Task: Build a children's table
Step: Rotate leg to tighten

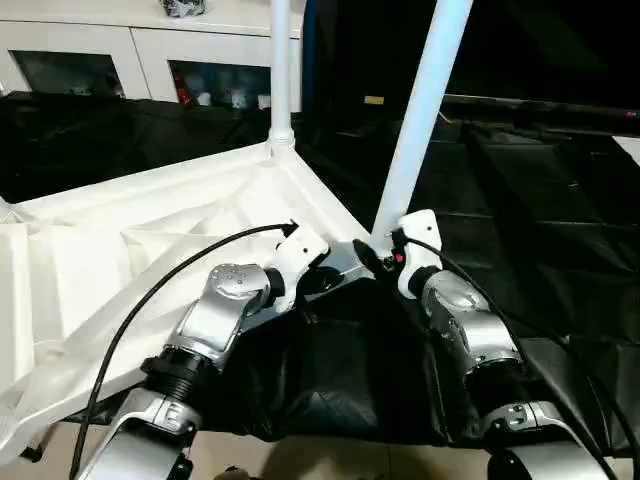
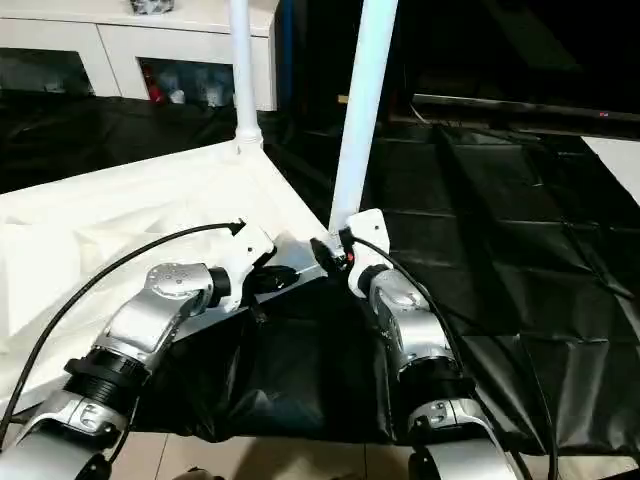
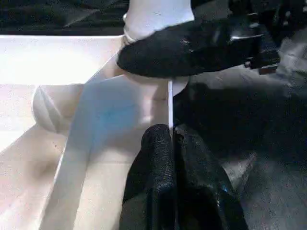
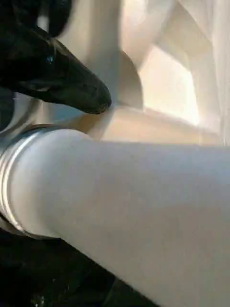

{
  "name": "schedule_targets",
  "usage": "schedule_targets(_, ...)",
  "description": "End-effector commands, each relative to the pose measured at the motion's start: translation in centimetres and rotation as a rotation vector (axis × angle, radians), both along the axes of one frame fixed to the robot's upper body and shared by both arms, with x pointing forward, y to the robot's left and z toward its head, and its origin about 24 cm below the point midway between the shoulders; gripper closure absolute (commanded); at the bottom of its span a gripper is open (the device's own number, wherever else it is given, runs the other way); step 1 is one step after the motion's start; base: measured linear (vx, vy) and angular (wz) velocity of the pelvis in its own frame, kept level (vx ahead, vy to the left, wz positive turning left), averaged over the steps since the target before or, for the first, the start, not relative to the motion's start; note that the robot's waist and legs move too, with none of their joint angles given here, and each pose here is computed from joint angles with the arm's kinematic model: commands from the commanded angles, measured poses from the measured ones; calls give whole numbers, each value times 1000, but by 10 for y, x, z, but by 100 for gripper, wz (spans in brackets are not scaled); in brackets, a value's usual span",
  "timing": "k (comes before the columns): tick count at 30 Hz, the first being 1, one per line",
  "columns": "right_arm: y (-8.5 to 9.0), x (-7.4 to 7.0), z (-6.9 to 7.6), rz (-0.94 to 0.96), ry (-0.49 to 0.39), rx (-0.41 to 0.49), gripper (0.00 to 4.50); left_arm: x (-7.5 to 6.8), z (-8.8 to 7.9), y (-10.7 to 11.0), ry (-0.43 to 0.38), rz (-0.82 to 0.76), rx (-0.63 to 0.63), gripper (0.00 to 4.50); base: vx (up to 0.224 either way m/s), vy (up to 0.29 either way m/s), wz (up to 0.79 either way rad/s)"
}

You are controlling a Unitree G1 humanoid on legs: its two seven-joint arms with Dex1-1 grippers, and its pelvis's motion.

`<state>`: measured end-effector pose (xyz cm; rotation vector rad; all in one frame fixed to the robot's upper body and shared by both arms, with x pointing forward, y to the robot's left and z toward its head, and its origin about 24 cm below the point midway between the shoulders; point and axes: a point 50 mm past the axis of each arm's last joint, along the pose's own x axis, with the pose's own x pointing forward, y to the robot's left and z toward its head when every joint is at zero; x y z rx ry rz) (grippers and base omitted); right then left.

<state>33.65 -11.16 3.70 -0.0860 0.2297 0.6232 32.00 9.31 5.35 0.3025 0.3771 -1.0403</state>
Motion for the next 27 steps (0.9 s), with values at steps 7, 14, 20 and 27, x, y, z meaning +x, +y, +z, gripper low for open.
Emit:
schedule_targets(7, 6, -23, 11, 405, -35, 26, 70, -16, 15, -10, -31, -266, -82, 450, 0, 0, 0)
schedule_targets(14, -17, -45, 11, 618, 28, 16, 70, -21, 18, 4, -4, -343, -71, 450, 0, 0, 0)
schedule_targets(20, -23, -58, 9, 735, 84, -17, 113, -28, 17, 7, 36, -407, -76, 450, 0, 0, 0)
schedule_targets(27, -22, -61, 8, 761, 103, -20, 157, -30, 16, 7, 41, -416, -76, 450, 0, 0, 0)
